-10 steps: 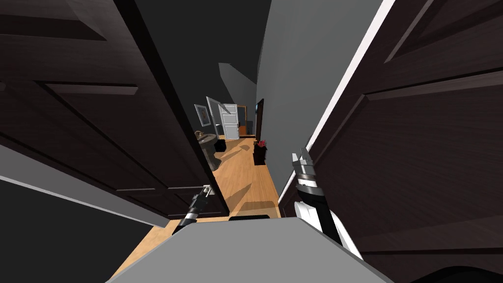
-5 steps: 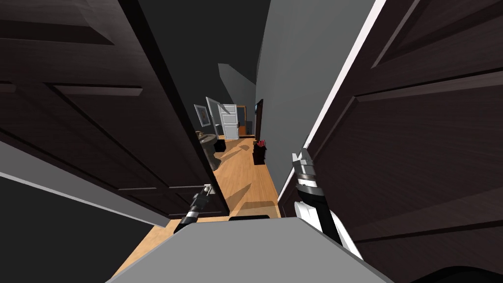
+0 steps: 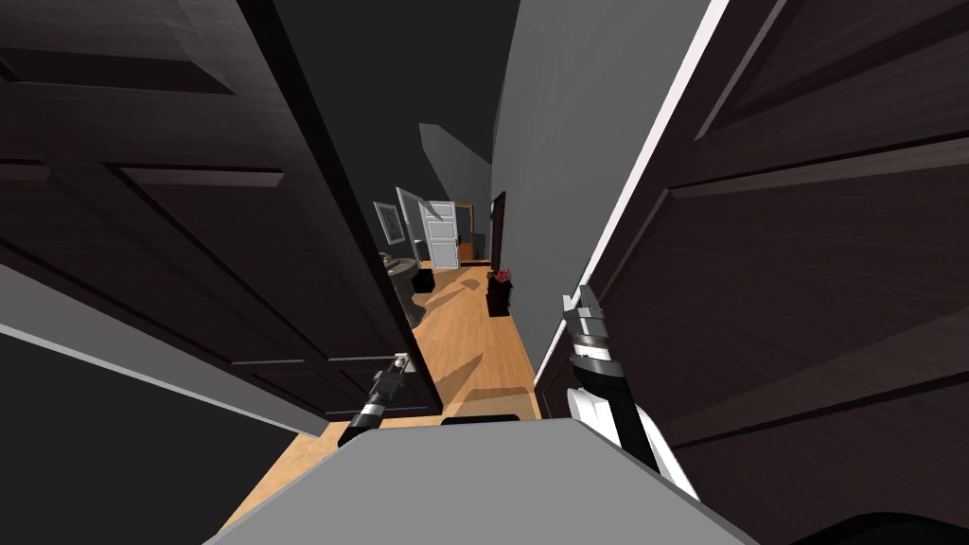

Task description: Pull the door open

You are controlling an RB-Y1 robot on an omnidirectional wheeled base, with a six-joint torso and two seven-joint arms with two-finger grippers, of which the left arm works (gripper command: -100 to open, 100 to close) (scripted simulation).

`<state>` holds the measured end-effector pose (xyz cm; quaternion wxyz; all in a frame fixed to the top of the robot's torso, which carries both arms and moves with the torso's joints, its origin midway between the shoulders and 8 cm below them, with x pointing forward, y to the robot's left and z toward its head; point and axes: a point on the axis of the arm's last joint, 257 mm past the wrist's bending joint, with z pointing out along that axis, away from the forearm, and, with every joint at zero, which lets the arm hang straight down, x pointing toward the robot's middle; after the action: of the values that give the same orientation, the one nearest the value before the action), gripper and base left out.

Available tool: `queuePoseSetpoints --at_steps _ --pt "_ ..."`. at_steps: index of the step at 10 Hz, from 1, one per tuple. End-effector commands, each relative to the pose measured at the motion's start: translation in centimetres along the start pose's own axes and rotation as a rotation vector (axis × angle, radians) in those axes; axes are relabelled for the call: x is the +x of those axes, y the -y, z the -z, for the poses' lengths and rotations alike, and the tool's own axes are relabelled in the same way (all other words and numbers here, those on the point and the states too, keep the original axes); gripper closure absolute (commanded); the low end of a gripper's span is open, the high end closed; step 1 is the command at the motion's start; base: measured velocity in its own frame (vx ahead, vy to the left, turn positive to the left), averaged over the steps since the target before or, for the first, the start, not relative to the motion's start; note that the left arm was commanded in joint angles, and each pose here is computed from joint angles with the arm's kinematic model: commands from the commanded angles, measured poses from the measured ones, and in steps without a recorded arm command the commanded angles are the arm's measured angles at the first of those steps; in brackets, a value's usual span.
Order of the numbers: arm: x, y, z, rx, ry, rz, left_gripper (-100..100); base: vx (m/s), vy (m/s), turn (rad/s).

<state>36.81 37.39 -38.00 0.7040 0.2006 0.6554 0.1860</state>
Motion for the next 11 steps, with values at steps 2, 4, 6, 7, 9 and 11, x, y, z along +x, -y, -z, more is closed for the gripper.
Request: queuePoseSetpoints --at_steps 2,4,6,7,9,11 --pt "0.0 0.7 -0.33 0.007 0.0 0.088 100 -0.045 0.011 -0.02" --pt "0.0 0.7 -0.57 0.007 0.002 0.137 100 -0.031 0.012 -0.021" --pt "-0.1 0.8 -0.81 0.007 0.003 0.186 100 -0.028 0.007 -0.016" --pt "-0.1 0.8 -1.05 0.007 0.004 0.233 100 -0.034 0.012 -0.012" --pt "-0.1 0.9 -1.28 0.008 0.005 0.284 100 -0.041 0.016 -0.024" --pt "-0.1 1.0 -1.51 0.008 0.005 0.333 100 -0.041 0.011 -0.021"
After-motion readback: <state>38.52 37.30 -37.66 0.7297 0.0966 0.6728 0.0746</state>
